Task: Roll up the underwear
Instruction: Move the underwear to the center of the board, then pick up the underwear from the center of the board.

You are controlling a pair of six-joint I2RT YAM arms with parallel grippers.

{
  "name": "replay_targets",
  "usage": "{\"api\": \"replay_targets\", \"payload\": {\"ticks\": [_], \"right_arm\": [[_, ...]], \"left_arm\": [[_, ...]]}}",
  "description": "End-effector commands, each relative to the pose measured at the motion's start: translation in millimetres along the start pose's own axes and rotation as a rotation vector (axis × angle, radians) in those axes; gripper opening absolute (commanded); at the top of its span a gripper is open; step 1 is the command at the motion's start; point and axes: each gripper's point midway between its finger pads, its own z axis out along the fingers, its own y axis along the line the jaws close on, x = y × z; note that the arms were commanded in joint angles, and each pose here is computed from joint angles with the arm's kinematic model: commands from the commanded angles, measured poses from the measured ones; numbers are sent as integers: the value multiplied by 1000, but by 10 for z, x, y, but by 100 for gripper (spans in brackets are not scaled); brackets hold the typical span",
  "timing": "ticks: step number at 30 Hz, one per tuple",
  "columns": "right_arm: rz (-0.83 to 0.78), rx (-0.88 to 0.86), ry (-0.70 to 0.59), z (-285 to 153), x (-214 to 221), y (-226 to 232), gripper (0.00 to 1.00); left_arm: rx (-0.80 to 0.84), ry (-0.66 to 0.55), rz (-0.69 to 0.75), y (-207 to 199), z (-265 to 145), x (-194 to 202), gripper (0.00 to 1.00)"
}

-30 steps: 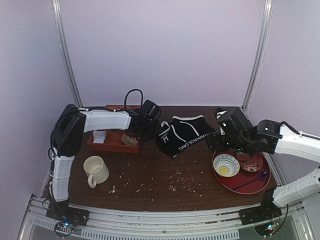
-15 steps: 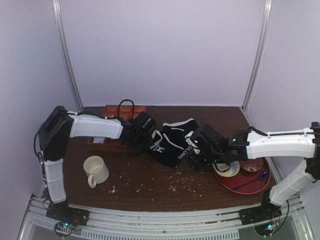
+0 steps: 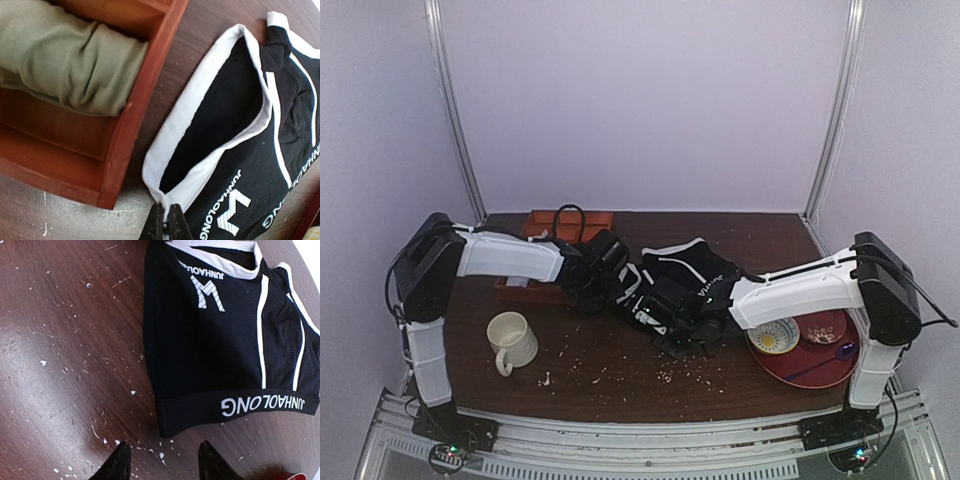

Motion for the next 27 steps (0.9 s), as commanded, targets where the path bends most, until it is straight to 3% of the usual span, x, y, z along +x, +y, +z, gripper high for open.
{"api": "replay_targets", "payload": {"ticks": [1,13,16,20,27], "right_arm": [[-26,-11,-23,70,-152,61,43],[-26,26,30,348,3,91,31],[-20,34,43,395,56,86,23],[-2,42,53,437,88,51,0],[73,-43,2,100,-68,76,0]], "left_arm": [[32,-27,-23,-63,-131,-86,0],[37,-29,-14,-98,-160,-105,0],[36,-29,-6,-102,-166,-110,0],[31,-27,7,-98,-176,-108,0],[23,-20,43,-32,-301,-98,0]]}}
